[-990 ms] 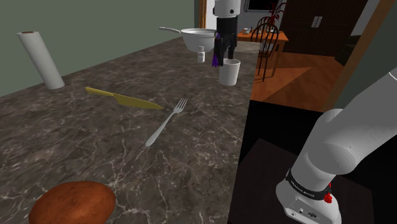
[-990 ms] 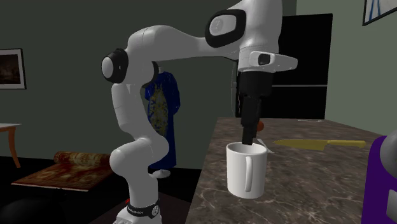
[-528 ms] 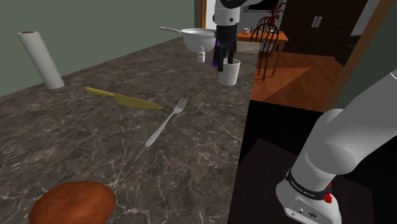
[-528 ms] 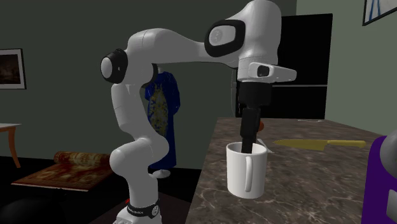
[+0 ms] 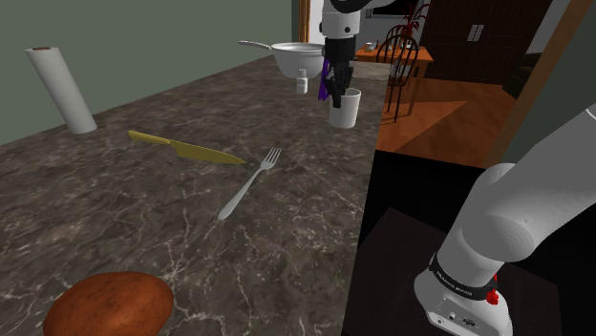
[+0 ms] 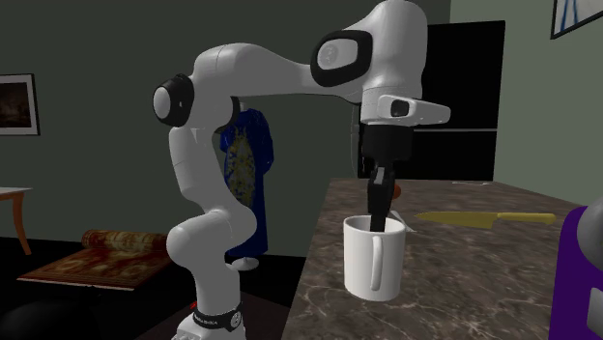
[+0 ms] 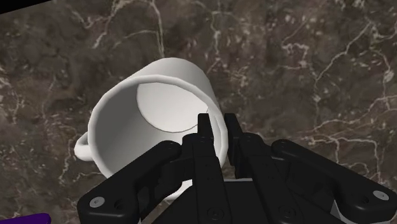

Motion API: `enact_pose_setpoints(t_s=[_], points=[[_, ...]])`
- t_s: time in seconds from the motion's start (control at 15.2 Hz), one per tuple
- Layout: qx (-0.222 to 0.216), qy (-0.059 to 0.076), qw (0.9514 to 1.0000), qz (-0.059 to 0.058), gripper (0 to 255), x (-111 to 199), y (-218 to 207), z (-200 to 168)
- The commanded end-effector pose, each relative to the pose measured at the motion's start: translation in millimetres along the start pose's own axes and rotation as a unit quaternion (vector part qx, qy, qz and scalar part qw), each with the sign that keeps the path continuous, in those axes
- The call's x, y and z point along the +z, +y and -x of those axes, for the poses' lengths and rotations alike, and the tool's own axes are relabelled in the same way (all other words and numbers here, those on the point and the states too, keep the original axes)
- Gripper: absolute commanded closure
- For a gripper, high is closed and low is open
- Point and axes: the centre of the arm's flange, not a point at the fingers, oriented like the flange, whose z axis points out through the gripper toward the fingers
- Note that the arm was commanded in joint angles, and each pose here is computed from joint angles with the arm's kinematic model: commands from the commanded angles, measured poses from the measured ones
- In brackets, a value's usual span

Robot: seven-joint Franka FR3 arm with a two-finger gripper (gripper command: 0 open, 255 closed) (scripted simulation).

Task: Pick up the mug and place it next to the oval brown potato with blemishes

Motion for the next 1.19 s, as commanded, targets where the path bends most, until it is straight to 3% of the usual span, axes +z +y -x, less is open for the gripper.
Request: enact_pose_setpoints(t_s=[0.0,0.33,1.12], points=[[0.000,0.000,1.0000,0.000,255,0,0,0],[0.000,0.000,1.0000,0.000,255,0,0,0],[0.000,0.000,1.0000,0.000,255,-63,4,4]])
